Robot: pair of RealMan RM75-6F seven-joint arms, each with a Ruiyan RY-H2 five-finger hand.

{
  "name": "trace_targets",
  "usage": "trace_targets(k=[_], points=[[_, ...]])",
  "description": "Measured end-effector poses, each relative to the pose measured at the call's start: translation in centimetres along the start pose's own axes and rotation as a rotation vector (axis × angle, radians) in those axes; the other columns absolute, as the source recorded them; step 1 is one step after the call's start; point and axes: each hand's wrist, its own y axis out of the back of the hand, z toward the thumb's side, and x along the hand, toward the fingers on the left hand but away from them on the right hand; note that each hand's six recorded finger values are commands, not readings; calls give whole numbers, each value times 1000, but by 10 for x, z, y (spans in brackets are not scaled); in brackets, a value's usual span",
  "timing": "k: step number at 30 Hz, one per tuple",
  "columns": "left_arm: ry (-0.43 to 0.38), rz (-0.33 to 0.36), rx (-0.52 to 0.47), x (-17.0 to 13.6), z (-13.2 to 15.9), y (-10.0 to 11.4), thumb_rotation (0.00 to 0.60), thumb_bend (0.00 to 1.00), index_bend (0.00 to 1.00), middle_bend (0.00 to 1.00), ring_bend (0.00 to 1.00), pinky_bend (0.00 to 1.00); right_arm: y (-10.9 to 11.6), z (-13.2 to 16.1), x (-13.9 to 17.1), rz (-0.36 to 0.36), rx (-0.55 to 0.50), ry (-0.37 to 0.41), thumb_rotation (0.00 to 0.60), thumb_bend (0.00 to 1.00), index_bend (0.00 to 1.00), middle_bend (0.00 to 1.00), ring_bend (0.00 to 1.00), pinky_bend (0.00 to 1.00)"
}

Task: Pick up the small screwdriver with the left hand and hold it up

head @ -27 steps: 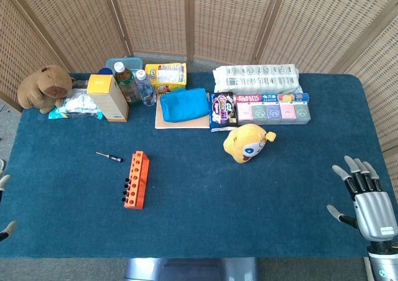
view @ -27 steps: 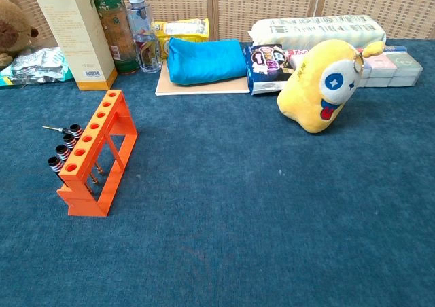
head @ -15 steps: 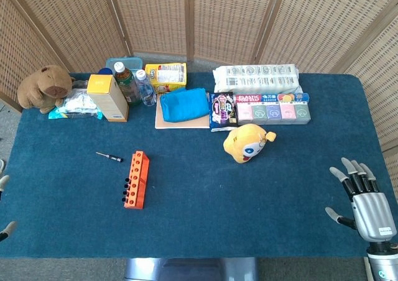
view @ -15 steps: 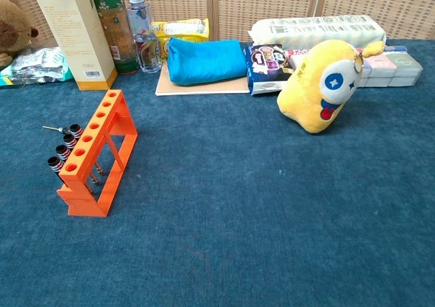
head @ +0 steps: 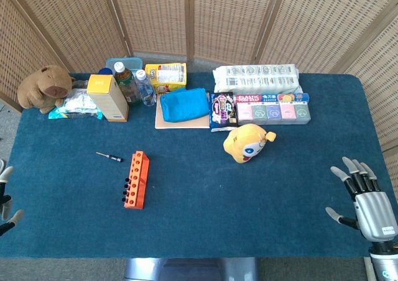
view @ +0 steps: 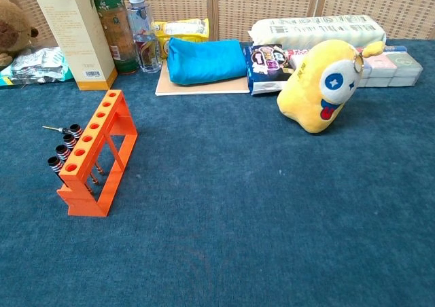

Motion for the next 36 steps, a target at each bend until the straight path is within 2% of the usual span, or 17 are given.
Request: trace_targets(k=[2,7,13,19,26,29,36], points=[[-13,13,-11,4,0,-1,600,244,0,1000,1000,995,2,0,1,-4,-6,1,600,43,170,32,0,0],[-42,11,-54,17,5,-5,600,243,14,1000,1000,1000,8,0,4,-15,-31,9,600,42,166,32,0,0],[-70,-31,-13,36,15,-12,600,242,142,1000,1000,1000,7,2,8,7,-53,27,600,42,166,32,0,0],[-54,-123,10,68,23,-26,600,242,284,1000,1000,1000,8,3,9,14,-64,37,600,43,166,32,0,0],[-53,-252,17,109,38,-53,600,268,295,1000,1000,1000,8,1,6,24,-75,31,600,43,166,32,0,0],[-55,-264,32,125,46,-64,600,317,296,1000,1000,1000,8,0,6,27,-80,29,600,44,166,32,0,0],[-76,-295,33,150,66,-97,600,350,339,1000,1000,1000,7,-2,5,39,-86,20,600,50,165,34,0,0]])
